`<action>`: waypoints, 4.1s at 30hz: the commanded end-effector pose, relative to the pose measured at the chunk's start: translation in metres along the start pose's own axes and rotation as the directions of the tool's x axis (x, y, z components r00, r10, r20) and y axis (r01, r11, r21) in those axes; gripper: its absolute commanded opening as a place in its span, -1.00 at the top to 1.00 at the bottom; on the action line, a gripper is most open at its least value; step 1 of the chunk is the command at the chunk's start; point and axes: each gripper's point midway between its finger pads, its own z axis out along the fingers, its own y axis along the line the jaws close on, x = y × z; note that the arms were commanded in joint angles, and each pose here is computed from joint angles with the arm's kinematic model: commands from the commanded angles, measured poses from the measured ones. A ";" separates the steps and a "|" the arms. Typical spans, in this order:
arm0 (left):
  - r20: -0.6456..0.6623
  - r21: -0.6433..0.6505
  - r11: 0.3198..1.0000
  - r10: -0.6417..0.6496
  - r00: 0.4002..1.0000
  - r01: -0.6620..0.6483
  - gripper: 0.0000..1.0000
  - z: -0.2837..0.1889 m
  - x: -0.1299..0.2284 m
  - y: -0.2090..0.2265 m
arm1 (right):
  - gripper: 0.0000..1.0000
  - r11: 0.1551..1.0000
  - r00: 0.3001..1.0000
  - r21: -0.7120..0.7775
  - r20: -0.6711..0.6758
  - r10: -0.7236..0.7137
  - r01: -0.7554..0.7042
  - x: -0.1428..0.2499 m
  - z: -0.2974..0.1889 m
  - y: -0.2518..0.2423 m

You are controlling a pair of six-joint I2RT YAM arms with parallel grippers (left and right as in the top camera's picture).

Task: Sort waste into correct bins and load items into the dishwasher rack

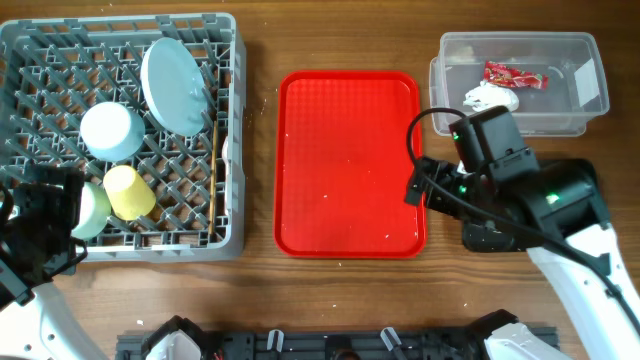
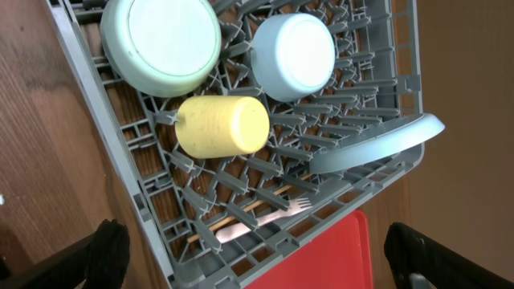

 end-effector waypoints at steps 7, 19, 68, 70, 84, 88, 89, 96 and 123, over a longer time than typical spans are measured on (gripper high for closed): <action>0.002 0.010 1.000 -0.003 1.000 0.003 -1.00 -0.001 0.000 -0.001 | -0.99 0.928 0.880 -0.248 0.453 -0.142 0.277 -0.005 0.012 0.008; 0.002 0.010 1.000 -0.003 1.000 0.003 -1.00 -0.001 0.000 -0.001 | -0.99 0.867 0.611 -0.317 0.792 0.018 0.385 -0.014 0.039 -0.036; 0.002 0.010 1.000 -0.003 1.000 0.003 -1.00 -0.001 0.000 -0.001 | -0.99 0.958 0.316 0.043 0.939 -0.136 0.285 -0.035 0.028 -0.098; 0.002 0.010 1.000 -0.003 1.000 0.003 -1.00 -0.001 0.000 -0.001 | -0.99 0.958 0.316 0.043 0.939 -0.136 0.284 -0.035 0.028 -0.098; 0.058 -0.136 0.990 0.047 0.997 -0.039 -1.00 -0.007 0.006 0.026 | -0.99 0.958 0.316 0.043 0.939 -0.136 0.285 -0.035 0.028 -0.098; 0.053 -0.002 0.969 0.247 0.967 -0.248 -1.00 0.012 0.034 0.000 | -0.99 0.958 0.316 0.043 0.939 -0.136 0.284 -0.035 0.028 -0.098; 0.056 0.044 0.949 0.309 0.950 -0.311 -1.00 0.019 0.043 -0.008 | -0.99 0.958 0.316 0.043 0.939 -0.136 0.284 -0.035 0.028 -0.098; 0.228 0.439 0.585 0.661 0.715 -0.682 -1.00 0.079 0.138 -0.045 | -1.00 0.958 0.316 0.043 0.939 -0.136 0.284 -0.035 0.028 -0.098; 0.634 0.522 0.349 0.452 0.628 -0.778 -1.00 0.087 0.159 -0.014 | -0.99 0.958 0.316 0.043 0.939 -0.136 0.284 -0.035 0.028 -0.098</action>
